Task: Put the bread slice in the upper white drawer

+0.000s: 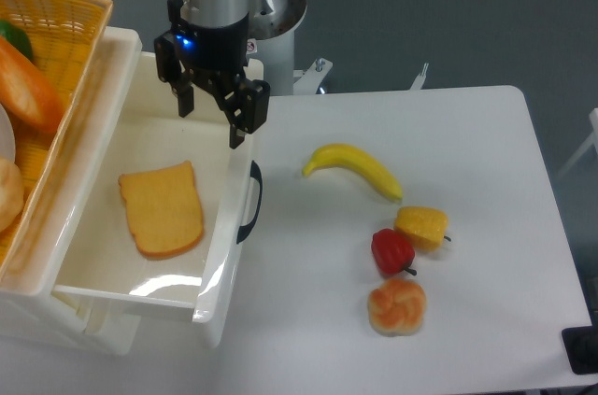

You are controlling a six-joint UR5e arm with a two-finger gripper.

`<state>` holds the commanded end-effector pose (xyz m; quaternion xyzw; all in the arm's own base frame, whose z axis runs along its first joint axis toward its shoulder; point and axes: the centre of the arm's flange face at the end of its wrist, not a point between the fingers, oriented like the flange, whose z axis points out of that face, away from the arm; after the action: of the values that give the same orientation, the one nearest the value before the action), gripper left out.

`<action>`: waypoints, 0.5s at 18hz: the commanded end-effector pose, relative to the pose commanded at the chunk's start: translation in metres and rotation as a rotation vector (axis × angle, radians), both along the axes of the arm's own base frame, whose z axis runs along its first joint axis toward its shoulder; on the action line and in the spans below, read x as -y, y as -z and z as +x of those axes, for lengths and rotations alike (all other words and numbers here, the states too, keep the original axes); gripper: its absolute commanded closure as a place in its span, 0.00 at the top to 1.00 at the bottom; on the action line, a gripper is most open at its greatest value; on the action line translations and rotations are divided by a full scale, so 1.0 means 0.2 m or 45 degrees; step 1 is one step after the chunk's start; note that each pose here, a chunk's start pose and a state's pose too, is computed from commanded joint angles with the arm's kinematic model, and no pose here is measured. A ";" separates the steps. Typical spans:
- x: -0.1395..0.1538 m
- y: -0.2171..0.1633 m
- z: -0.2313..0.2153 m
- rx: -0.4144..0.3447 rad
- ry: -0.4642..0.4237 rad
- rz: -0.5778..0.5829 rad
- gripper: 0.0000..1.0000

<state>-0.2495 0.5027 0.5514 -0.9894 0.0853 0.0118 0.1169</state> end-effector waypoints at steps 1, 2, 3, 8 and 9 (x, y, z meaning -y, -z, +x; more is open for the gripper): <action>0.02 0.01 -0.04 -0.008 -0.012 -0.013 1.00; 0.08 0.02 -0.14 -0.023 -0.061 -0.032 1.00; 0.14 0.03 -0.23 -0.029 -0.105 -0.049 1.00; 0.39 0.15 -0.62 -0.058 -0.083 -0.119 1.00; 0.46 0.20 -0.73 -0.054 -0.025 -0.141 1.00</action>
<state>-0.3947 0.4114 0.5110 -0.9947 0.0784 0.0293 0.0601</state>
